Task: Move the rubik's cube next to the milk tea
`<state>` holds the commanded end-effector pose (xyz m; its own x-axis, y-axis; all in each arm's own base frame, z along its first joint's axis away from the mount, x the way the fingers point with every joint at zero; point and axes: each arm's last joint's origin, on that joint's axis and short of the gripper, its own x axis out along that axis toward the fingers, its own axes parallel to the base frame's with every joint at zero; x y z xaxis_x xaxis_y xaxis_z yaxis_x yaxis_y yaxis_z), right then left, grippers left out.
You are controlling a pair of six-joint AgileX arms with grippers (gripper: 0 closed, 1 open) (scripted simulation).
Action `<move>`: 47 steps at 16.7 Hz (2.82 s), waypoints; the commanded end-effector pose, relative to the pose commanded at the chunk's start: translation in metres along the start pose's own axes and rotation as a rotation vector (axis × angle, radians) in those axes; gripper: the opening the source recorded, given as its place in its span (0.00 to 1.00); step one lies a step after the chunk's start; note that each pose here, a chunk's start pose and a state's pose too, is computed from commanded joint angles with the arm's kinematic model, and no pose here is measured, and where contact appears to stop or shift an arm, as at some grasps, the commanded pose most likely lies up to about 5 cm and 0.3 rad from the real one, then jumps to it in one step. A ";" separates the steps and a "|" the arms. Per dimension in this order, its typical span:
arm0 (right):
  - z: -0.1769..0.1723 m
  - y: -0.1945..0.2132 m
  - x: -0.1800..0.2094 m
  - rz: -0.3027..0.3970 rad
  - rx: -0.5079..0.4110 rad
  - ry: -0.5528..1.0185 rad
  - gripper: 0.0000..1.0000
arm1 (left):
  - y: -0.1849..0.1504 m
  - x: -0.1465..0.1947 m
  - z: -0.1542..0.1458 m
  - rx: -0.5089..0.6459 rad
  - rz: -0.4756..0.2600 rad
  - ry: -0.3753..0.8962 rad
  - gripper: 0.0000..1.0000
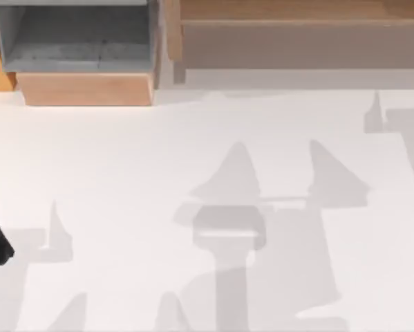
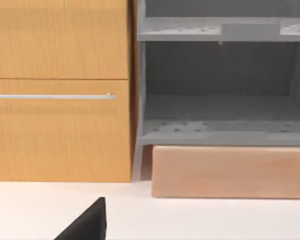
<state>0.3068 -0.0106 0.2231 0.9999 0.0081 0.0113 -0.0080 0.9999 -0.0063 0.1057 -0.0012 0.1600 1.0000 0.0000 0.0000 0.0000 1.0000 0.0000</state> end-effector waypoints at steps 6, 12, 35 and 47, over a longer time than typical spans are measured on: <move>-0.056 -0.010 0.064 -0.015 0.005 0.014 1.00 | 0.000 0.000 0.000 0.000 0.000 0.000 1.00; -0.065 -0.011 0.072 -0.018 0.006 0.011 1.00 | 0.000 0.000 0.000 0.000 0.000 0.000 1.00; -0.066 -0.013 0.132 -0.018 0.006 0.011 0.47 | 0.000 0.000 0.000 0.000 0.000 0.000 1.00; -0.066 -0.013 0.132 -0.018 0.006 0.011 0.00 | 0.000 0.000 0.000 0.000 0.000 0.000 1.00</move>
<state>0.4392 -0.0225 0.1586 0.9999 -0.0100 -0.0001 0.0100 0.9999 -0.0003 0.1057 -0.0012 0.1600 1.0000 0.0000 0.0000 0.0000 1.0000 0.0000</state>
